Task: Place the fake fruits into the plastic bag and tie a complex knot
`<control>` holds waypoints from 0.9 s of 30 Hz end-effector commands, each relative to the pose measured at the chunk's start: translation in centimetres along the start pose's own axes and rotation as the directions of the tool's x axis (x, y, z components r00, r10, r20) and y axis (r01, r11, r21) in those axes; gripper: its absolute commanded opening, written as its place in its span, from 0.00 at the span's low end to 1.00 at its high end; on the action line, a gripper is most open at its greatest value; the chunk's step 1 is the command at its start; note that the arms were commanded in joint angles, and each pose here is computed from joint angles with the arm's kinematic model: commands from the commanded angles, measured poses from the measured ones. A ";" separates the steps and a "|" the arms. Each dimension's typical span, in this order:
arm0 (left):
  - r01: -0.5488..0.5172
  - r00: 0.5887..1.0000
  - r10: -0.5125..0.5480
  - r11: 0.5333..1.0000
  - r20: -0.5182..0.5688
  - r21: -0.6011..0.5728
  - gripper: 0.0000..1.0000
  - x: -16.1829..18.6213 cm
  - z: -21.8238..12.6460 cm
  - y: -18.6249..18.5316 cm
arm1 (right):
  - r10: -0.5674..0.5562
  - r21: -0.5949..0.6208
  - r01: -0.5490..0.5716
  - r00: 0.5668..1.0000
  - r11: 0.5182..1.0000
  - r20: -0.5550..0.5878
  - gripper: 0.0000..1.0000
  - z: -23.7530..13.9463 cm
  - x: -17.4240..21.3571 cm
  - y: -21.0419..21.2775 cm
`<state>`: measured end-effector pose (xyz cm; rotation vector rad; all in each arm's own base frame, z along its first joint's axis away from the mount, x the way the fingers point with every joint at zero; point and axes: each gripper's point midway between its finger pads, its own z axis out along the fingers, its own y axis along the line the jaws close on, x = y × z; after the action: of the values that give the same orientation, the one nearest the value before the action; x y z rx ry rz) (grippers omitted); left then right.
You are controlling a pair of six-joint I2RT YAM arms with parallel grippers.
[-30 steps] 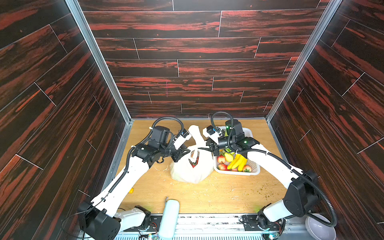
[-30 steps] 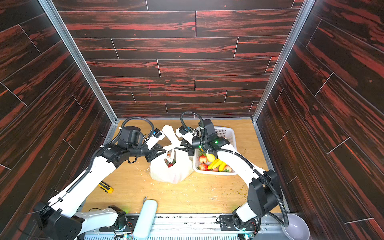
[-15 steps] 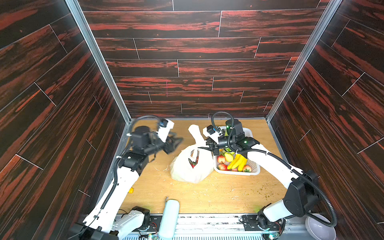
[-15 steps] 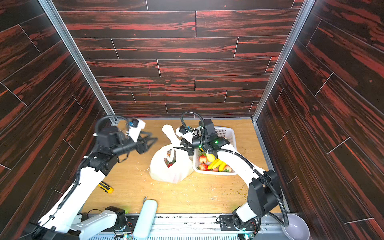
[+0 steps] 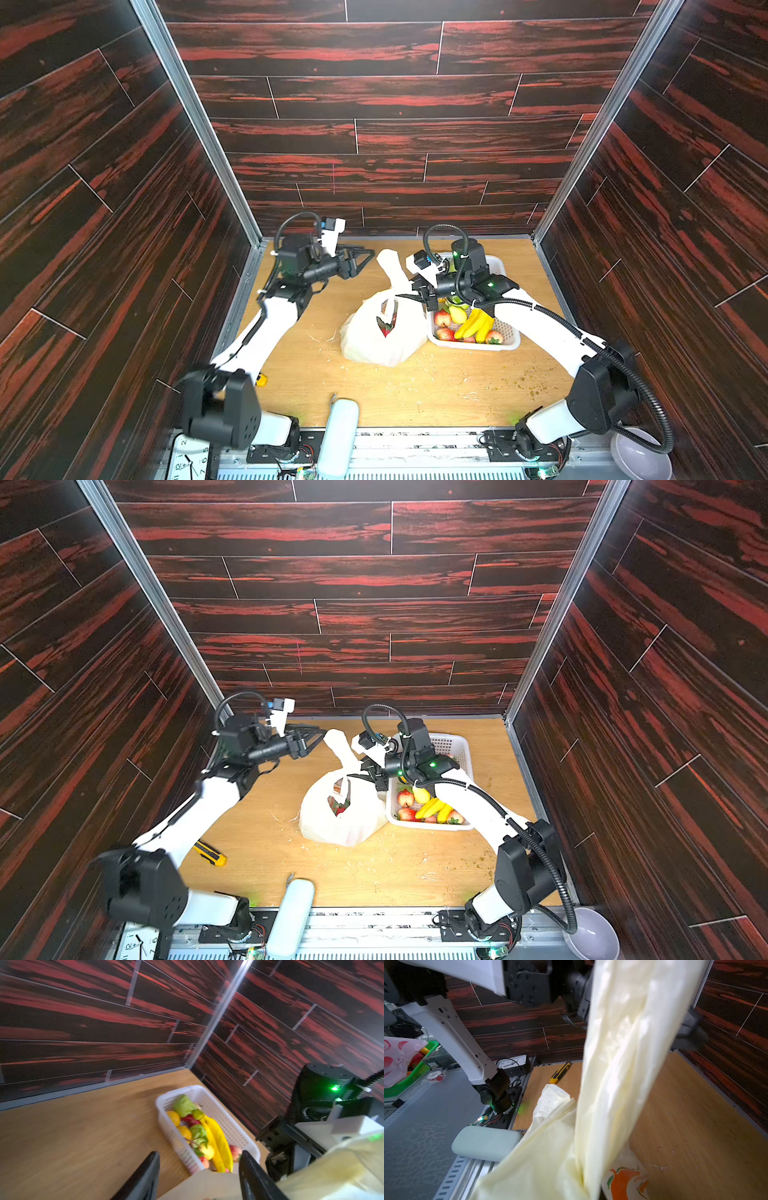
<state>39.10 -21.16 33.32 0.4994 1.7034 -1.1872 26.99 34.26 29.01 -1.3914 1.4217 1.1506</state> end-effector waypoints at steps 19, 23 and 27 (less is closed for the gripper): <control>-0.230 0.919 0.358 0.829 -0.167 0.509 0.72 3.3 0.2 -11.2 | -0.056 -0.031 0.057 0.998 0.998 0.033 0.00 -0.8 -0.9 1.8; -0.223 0.907 0.369 0.830 -0.202 0.511 0.72 4.3 -0.7 -11.8 | -0.056 -0.018 0.056 0.998 0.998 0.033 0.00 -0.9 -1.1 1.6; -0.237 0.903 0.374 0.844 -0.211 0.482 0.72 4.8 -0.8 -11.3 | -0.063 -0.007 0.064 0.997 0.998 0.036 0.00 -1.0 -1.5 1.6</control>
<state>29.90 -26.83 34.34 1.1880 1.5497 -1.3378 26.32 34.03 28.69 -1.4001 1.4087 1.1656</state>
